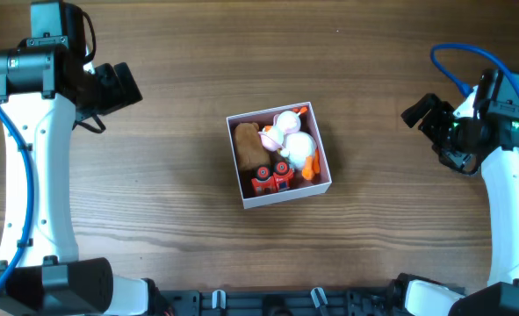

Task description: Pack container

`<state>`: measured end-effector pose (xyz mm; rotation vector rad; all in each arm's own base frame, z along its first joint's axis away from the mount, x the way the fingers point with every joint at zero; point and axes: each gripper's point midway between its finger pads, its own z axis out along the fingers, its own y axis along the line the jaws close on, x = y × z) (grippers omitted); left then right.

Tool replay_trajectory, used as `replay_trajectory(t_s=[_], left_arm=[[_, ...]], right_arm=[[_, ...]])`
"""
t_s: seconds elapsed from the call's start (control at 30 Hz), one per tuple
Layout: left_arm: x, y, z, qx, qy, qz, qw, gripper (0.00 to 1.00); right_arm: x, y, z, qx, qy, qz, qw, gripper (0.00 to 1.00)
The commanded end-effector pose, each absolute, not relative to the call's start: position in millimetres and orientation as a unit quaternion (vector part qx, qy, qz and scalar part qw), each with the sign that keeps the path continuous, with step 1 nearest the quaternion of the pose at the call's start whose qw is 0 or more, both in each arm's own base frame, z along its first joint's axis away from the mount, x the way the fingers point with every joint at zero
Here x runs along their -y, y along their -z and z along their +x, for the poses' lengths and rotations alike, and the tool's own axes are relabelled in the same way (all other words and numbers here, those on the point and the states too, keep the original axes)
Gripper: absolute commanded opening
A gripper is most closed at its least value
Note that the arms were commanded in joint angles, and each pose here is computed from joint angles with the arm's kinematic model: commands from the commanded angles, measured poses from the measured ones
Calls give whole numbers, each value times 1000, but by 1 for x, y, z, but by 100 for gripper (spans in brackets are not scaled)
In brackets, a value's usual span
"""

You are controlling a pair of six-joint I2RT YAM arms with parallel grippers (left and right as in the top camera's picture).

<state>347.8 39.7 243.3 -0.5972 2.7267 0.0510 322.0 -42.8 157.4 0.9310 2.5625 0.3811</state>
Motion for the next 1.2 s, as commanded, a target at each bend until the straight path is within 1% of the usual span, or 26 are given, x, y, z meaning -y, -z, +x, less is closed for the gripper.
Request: replay_trajectory(t_s=[0.0, 0.13, 0.17, 0.27, 0.33, 0.37, 0.43, 0.5, 0.53, 0.57, 0.77, 0.87, 1.0, 1.17], left_arm=[[-39, -248, 347, -959, -11, -219, 181, 100], [-39, -248, 347, -959, -11, -219, 181, 100], [-39, -248, 347, -959, -11, -219, 181, 100], [-39, -248, 347, -959, -11, -219, 181, 100], [-39, -248, 347, -959, -11, -219, 181, 100], [-39, -248, 347, -959, -11, -219, 181, 100], [-39, -248, 347, -959, -11, -219, 181, 100], [-39, -248, 347, -959, -11, -219, 181, 100], [-39, -248, 347, -959, -11, -219, 181, 100], [-39, -248, 347, -959, -11, -219, 181, 100], [-39, -248, 347, -959, -12, -219, 181, 100], [-39, -248, 347, -959, -11, -219, 181, 100], [-39, -248, 347, -959, -11, -219, 181, 100], [-39, -248, 347, -959, -11, -219, 181, 100]], right_arm=[[29, -193, 319, -907, -151, 305, 247, 100], [-8, -259, 295, -891, -180, 234, 345, 100], [-7, -268, 290, -886, -172, 231, 364, 100], [22, -302, 263, -852, -98, 257, 446, 100], [28, -320, 242, -835, -77, 250, 484, 100], [31, -325, 230, -836, -51, 221, 499, 100], [29, -332, 223, -831, -29, 168, 529, 100], [14, -335, 219, -821, -18, 70, 566, 100], [7, -328, 215, -812, -17, 36, 582, 100], [6, -317, 212, -808, -16, 31, 589, 100], [3, -221, 212, -809, -28, 31, 586, 100], [-4, -189, 212, -809, -45, 19, 586, 100], [1, -164, 210, -808, -32, 26, 588, 100], [1, -131, 212, -827, -33, 30, 560, 100]])
